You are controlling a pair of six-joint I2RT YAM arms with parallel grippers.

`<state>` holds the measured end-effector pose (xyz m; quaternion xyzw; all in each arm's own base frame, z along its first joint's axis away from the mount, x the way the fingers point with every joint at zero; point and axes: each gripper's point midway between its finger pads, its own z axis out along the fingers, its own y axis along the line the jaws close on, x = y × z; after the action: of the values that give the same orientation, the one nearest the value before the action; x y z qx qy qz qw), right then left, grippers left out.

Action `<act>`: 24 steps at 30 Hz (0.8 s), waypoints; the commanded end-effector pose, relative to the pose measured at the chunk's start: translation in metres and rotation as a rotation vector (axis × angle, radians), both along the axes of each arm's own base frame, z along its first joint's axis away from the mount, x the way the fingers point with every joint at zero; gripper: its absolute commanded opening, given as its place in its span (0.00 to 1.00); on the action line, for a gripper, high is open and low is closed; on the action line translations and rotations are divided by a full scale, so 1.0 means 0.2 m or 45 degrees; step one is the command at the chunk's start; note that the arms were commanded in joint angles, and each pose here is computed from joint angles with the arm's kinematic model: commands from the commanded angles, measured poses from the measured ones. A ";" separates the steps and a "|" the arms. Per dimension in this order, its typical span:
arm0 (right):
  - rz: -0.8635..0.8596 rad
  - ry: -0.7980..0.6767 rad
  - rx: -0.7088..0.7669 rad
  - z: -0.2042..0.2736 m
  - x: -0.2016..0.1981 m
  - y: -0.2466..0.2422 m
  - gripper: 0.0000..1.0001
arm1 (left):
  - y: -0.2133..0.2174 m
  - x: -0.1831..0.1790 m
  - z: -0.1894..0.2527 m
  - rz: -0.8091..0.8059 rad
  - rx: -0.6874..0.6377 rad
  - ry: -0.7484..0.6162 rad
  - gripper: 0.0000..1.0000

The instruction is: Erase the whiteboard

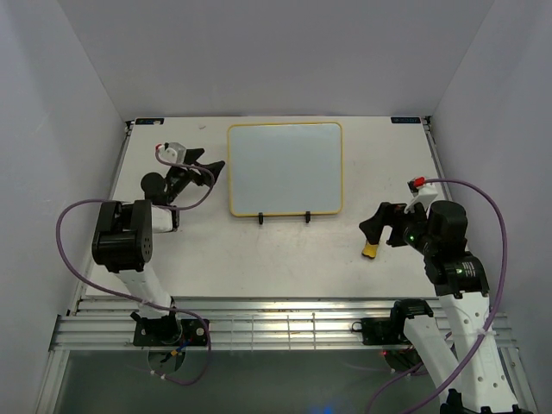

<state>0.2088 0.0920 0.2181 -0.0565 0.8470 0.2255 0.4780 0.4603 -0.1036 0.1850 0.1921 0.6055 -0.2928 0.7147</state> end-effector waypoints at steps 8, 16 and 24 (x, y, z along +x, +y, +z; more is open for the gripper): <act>-0.118 -0.114 -0.064 0.19 0.01 -0.09 0.90 | 0.33 -0.11 0.24 0.618 -0.197 0.453 0.98; -0.255 -0.087 -0.155 0.20 -0.02 -0.21 0.90 | 0.36 -0.41 0.31 0.725 -0.086 0.793 0.98; -0.402 -0.006 -0.267 0.20 -0.04 -0.33 0.90 | 0.40 -0.84 0.64 0.799 -0.030 0.615 0.98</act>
<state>0.2026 0.0394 0.2471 0.0144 0.8638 0.0947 0.4946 0.3315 -0.0320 0.2869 -0.0860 0.7867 -0.1299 0.5973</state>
